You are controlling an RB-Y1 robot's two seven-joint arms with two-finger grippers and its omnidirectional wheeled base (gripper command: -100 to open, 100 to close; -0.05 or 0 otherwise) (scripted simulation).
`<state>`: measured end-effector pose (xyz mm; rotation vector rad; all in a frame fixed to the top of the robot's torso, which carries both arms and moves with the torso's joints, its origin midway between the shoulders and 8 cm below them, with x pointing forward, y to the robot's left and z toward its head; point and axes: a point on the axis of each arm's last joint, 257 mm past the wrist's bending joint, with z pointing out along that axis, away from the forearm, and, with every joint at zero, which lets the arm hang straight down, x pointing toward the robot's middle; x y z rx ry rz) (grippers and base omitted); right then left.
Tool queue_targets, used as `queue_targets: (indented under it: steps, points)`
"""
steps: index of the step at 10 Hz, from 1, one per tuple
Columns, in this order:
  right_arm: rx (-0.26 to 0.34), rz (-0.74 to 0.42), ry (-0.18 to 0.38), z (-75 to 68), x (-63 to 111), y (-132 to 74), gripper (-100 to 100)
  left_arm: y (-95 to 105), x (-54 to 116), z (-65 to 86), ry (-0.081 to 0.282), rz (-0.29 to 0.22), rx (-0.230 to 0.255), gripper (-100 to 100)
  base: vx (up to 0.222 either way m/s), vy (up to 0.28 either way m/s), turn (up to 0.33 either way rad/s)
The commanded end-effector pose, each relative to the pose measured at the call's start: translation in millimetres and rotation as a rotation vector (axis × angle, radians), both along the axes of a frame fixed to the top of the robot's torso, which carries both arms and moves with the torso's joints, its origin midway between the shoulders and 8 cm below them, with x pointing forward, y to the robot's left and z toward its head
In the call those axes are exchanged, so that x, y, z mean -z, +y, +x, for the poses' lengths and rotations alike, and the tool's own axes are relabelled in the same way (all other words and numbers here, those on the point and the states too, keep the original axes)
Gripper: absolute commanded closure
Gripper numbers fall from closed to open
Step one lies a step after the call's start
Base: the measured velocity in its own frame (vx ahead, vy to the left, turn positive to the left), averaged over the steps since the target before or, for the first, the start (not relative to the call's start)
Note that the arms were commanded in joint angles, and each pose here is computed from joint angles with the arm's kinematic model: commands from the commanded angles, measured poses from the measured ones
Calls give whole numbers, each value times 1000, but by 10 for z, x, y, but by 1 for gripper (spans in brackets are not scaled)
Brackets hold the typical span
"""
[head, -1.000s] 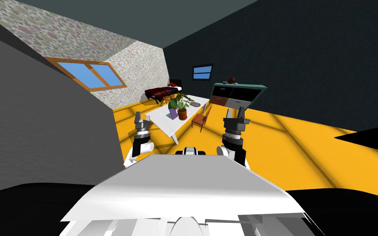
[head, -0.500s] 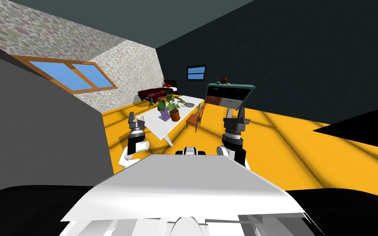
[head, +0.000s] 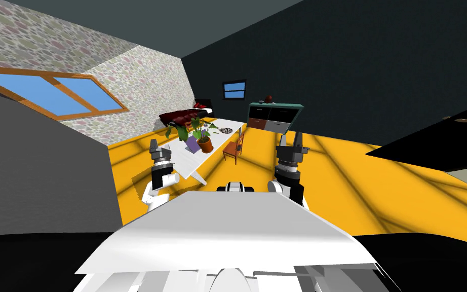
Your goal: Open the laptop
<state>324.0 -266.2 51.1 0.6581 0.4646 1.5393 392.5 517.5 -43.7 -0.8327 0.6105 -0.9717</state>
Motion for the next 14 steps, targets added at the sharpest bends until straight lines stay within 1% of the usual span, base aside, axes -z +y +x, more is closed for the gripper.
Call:
queue_targets:
  steps: [1, 2, 3, 4, 5, 6, 7, 8, 9, 10, 11, 12, 13, 14]
  points:
    - [0, 0, 0, 0, 0, 0, 0, 380, 77, -66, 10, -20, -68, -100, 92, -145, -163]
    - [0, 0, 0, 0, 0, 0, 0, 394, 112, -64, 16, -24, -70, -100, 88, -119, -77]
    - [0, 0, 0, 0, 0, 0, 0, 622, 129, -115, 16, -38, -112, -100, 75, -128, -140]
    - [0, 0, 0, 0, 0, 0, 0, 644, 150, -123, 20, -41, -116, -100, 66, -109, -78]
    - [0, 0, 0, 0, 0, 0, 0, 861, 139, -188, 14, -54, -157, -100, 121, -147, -139]
    - [0, 0, 0, 0, 0, 0, 0, 1022, 147, -214, 12, -69, -184, -100, 163, -174, -220]
    - [0, 0, 0, 0, 0, 0, 0, 1145, 237, -287, 25, -83, -212, -100, 125, -143, -92]
    - [0, 0, 0, -1, 0, 0, 0, 1145, 237, -287, 25, -83, -212, -100, 52, -70, 10]
    - [0, 0, 0, -1, 0, -1, 0, 1343, 173, -384, 7, -94, -252, -100, 87, -85, -150]
    - [0, 0, 0, 0, 0, 0, 0, 1382, 261, -392, 21, -105, -259, -100, 85, -68, -92]
    - [0, 0, 0, 0, 0, -1, 0, 1391, 286, -393, 26, -108, -260, -100, 29, -21, 16]
    - [0, 0, 0, 0, 0, -1, 0, 1615, 298, -509, 18, -131, -306, -100, 65, -60, -157]
    - [0, 0, 0, 0, 0, 0, 0, 1630, 338, -513, 24, -136, -309, -100, 88, -60, -78]
    - [0, 0, 0, 0, 0, -1, 0, 1833, 360, -627, 17, -161, -351, -100, 144, -76, -126]
